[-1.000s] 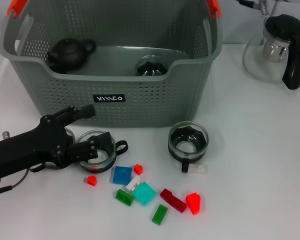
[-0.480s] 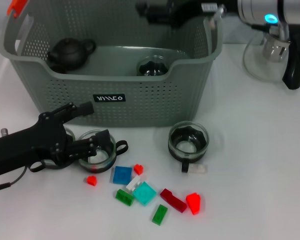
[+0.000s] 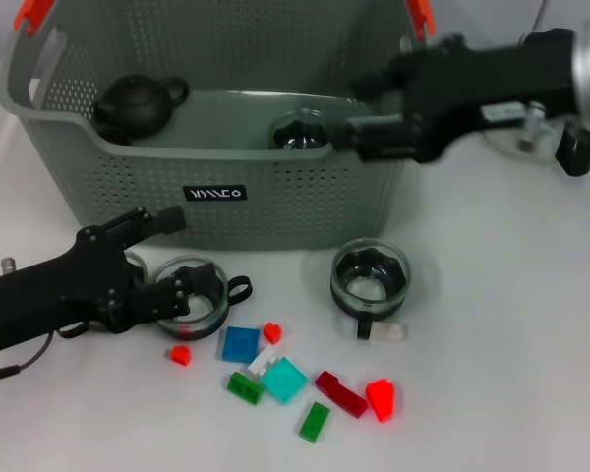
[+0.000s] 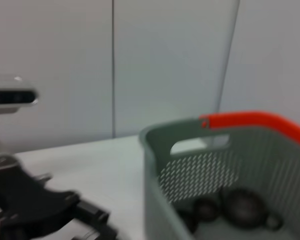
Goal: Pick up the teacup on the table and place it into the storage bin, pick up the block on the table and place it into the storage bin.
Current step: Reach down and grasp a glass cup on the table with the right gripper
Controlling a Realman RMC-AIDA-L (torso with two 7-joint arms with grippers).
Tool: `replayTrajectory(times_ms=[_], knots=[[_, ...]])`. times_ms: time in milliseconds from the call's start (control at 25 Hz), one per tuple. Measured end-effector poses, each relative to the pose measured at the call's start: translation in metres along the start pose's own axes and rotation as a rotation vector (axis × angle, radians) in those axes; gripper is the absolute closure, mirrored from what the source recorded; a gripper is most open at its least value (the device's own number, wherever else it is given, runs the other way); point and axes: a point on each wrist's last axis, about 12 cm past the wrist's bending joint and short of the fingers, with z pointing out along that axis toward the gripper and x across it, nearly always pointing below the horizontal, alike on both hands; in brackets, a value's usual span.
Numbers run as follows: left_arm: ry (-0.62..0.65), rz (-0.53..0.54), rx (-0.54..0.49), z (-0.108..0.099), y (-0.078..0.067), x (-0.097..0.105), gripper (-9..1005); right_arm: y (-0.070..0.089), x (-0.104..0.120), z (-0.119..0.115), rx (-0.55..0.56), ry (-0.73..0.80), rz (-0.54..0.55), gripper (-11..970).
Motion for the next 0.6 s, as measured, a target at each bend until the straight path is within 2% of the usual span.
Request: replayTrajectory(times_ms=[160,320,600], knots=[[0.001,0.002,0.000,0.000,0.000,0.000,64,-0.002,0.013,-0.021,-0.043,0.086,0.112,345],[0.003,0.005,0.008,0.002,0.000,-0.001,64,-0.001,0.025,-0.031,-0.049,0.192,0.186,345],[0.007,0.007,0.017,0.003,0.000,-0.001,63,-0.008,0.047,-0.035,0.055,0.416,0.304,345]])
